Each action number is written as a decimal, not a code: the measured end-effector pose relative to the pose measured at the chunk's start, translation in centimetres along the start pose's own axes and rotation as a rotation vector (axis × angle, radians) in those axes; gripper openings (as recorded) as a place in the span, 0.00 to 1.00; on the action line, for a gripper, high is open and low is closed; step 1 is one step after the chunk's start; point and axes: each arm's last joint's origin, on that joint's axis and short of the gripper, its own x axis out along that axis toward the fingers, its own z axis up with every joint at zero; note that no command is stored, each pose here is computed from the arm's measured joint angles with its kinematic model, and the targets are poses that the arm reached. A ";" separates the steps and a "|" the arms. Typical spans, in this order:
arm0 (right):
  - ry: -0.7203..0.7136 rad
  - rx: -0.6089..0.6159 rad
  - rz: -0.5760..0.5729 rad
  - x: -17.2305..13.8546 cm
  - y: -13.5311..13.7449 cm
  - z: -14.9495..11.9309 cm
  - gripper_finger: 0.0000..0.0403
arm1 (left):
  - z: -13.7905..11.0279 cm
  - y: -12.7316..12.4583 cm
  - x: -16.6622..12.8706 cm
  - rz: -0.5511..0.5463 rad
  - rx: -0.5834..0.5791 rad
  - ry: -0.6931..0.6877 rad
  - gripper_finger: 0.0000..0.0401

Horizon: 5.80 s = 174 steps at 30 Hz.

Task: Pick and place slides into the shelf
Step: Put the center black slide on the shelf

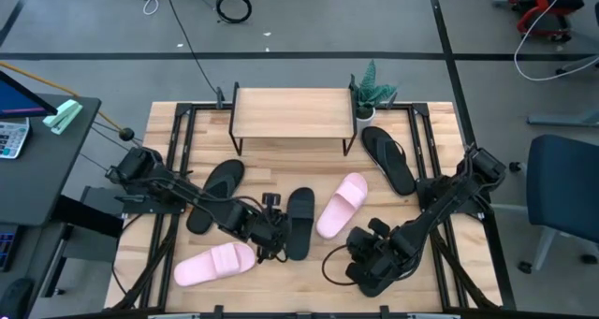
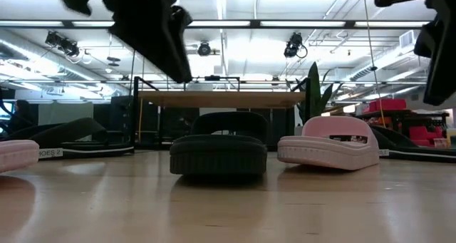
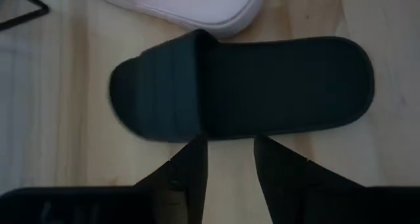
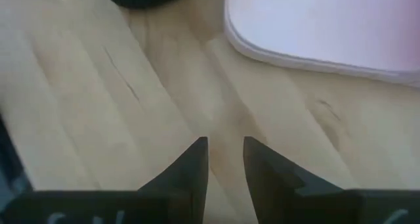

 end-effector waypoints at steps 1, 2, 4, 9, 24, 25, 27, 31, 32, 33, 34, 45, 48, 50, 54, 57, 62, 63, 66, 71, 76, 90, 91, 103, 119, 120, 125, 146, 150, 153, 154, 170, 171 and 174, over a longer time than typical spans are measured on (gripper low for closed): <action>0.004 -0.011 -0.013 0.0 -0.2 -0.1 0.26 | -0.1 -0.1 0.2 0.002 0.005 0.007 0.32; 0.009 -0.029 -0.024 0.0 -0.3 -0.1 0.26 | -0.1 -0.2 0.4 0.001 0.005 0.005 0.32; 0.008 -0.070 -0.025 -0.2 -0.3 -0.2 0.26 | -0.1 0.0 0.7 0.009 -0.005 0.010 0.31; -0.008 -0.076 0.011 -0.3 -0.1 0.1 0.26 | -0.2 0.4 0.9 0.025 -0.037 0.033 0.32; -0.023 -0.056 0.057 -0.7 0.5 0.6 0.26 | -0.2 0.5 1.0 0.026 -0.028 0.040 0.28; -0.024 -0.056 0.057 -0.7 0.6 0.6 0.26 | -0.3 0.5 1.0 0.026 -0.028 0.040 0.28; -0.024 -0.056 0.059 -0.7 0.6 0.6 0.26 | -0.3 0.5 1.0 0.027 -0.023 0.044 0.28; -0.024 -0.056 0.059 -0.7 0.6 0.6 0.26 | -0.4 0.5 1.0 0.029 -0.018 0.055 0.28; -0.024 -0.056 0.059 -0.7 0.6 0.6 0.26 | -0.4 0.6 1.0 0.030 -0.018 0.056 0.27; -0.024 -0.055 0.059 -0.7 0.6 0.6 0.26 | -0.4 0.7 1.0 0.030 -0.008 0.056 0.27; -0.024 -0.055 0.059 -0.7 0.6 0.6 0.26 | -0.4 0.8 1.1 0.031 0.005 0.057 0.27; -0.024 -0.055 0.059 -0.7 0.6 0.6 0.26 | -0.2 2.2 1.7 0.052 -0.011 0.069 0.27; -0.024 -0.055 0.059 -0.7 0.6 0.6 0.26 | -0.2 2.7 1.8 0.058 -0.022 0.073 0.27; -0.024 -0.055 0.059 -0.7 0.6 0.6 0.26 | -0.1 2.9 1.9 0.062 -0.035 0.075 0.27; -0.024 -0.056 0.059 -0.7 0.6 0.6 0.26 | -0.1 3.3 2.1 0.067 -0.048 0.078 0.27; -0.024 -0.056 0.059 -0.7 0.6 0.6 0.26 | -0.1 3.3 2.1 0.068 -0.051 0.075 0.27; -0.024 -0.055 0.059 -0.7 0.6 0.6 0.26 | 0.0 3.3 2.1 0.066 -0.047 0.065 0.27; -0.025 -0.055 0.059 -0.7 0.6 0.6 0.26 | 0.1 3.3 2.1 0.065 -0.047 0.062 0.27; -0.024 -0.056 0.059 -0.7 0.6 0.6 0.26 | 0.1 3.3 2.1 0.065 -0.035 0.058 0.27; -0.025 -0.055 0.059 -0.7 0.6 0.6 0.26 | 0.1 3.3 2.1 0.061 0.091 0.064 0.26; 0.108 -0.102 0.219 -1.8 1.4 0.4 0.26 | 0.1 3.3 2.1 0.059 0.163 0.068 0.27; 0.012 -0.045 0.324 -4.3 1.0 2.5 0.26 | -0.2 3.5 2.0 0.066 0.059 0.089 0.27; 0.005 -0.037 0.332 -4.6 0.8 2.7 0.26 | -0.2 3.6 1.8 0.067 0.033 0.093 0.26; -0.104 0.070 0.528 -10.9 -2.2 5.7 0.26 | -0.5 5.7 -2.6 0.142 -0.133 0.053 0.18; -0.248 0.200 0.854 -20.8 -9.4 6.6 0.26 | -0.2 3.1 -2.3 0.074 -0.074 0.012 0.17; -0.232 0.246 0.880 -21.3 -9.8 6.6 0.26 | -0.2 3.1 -2.2 0.074 -0.077 0.012 0.16; -0.220 0.352 0.969 -23.2 -11.9 6.5 0.26 | -0.3 3.1 -2.2 0.078 -0.117 0.019 0.14; -0.803 -0.235 0.220 -18.4 -8.7 8.8 0.26 | -0.7 3.3 -2.2 0.085 -0.053 0.058 0.12; -0.750 -0.277 0.121 -15.5 -7.2 9.5 0.26 | -0.7 3.4 -2.2 0.088 -0.050 0.068 0.13; -0.730 -0.274 0.078 -13.9 -6.5 10.1 0.26 | -0.8 3.4 -2.2 0.088 -0.049 0.069 0.13; -0.720 -0.266 0.066 -13.3 -6.3 10.3 0.26 | -0.8 3.4 -2.2 0.088 -0.049 0.069 0.12; -0.289 -0.325 0.004 -4.0 -4.2 9.4 0.26 | -2.4 1.2 -1.3 -0.021 -0.081 0.076 0.31; -0.262 -0.340 -0.024 -3.4 -4.3 9.2 0.27 | -2.6 0.8 -1.1 -0.032 -0.075 0.053 0.33; -0.202 -0.368 -0.091 -1.8 -4.4 8.9 0.28 | -2.4 -0.2 -0.5 -0.068 -0.064 -0.059 0.40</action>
